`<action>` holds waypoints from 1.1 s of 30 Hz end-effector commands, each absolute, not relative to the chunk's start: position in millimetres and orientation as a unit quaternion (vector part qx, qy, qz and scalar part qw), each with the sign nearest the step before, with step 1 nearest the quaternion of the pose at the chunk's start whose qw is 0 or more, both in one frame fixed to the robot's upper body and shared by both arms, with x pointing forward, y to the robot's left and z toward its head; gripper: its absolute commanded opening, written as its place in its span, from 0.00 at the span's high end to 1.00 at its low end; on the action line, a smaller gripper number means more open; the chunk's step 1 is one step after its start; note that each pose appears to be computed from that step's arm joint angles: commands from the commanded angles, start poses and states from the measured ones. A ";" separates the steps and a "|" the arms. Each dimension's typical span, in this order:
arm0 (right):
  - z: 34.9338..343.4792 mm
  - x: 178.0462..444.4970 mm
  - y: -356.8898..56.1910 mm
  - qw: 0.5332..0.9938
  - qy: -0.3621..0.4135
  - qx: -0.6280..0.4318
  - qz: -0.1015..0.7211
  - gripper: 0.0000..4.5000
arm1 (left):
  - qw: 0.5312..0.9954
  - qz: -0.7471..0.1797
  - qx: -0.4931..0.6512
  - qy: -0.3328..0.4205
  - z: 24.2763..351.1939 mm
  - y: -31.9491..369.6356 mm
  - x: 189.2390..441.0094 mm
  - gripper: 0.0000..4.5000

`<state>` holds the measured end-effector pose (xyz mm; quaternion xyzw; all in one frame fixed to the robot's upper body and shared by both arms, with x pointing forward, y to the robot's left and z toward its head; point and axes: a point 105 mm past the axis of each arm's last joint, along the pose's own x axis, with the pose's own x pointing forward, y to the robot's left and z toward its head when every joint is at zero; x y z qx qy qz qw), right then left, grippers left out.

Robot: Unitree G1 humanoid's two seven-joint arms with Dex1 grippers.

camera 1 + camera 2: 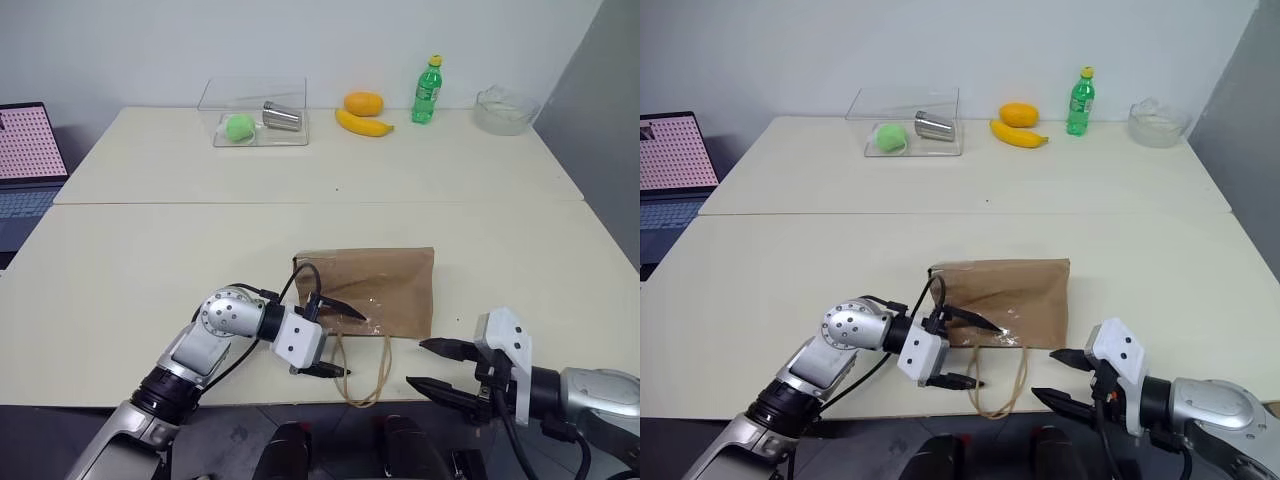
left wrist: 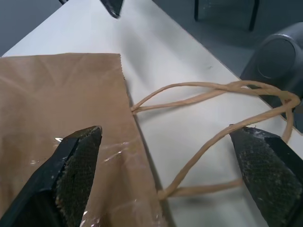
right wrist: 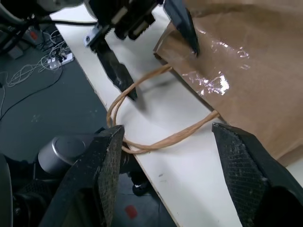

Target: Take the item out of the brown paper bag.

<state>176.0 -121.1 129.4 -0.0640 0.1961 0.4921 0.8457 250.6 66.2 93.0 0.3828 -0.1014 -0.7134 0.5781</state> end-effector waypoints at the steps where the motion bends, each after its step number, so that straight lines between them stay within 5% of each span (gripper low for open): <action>1: 147.4 160.6 -103.5 0.834 0.155 -0.087 0.522 0.32 | 0.565 -0.715 0.391 -0.127 91.5 55.8 248.5 0.00; 5: 148.0 160.5 -103.7 0.836 0.158 -0.089 0.518 0.32 | 0.561 -0.724 0.376 -0.141 91.7 46.1 244.6 0.00; 8: 148.0 160.4 -105.1 0.839 0.161 -0.090 0.512 0.30 | 0.564 -0.729 0.356 -0.153 98.2 40.2 243.1 0.12; 20: 149.2 159.9 -109.2 0.842 0.167 -0.101 0.502 0.30 | 0.572 -0.739 0.317 -0.164 130.1 27.8 254.3 0.98; 33: 140.1 151.9 -90.3 0.799 0.154 -0.158 0.559 0.30 | 0.656 -0.705 0.234 -0.134 166.6 1.6 286.6 1.00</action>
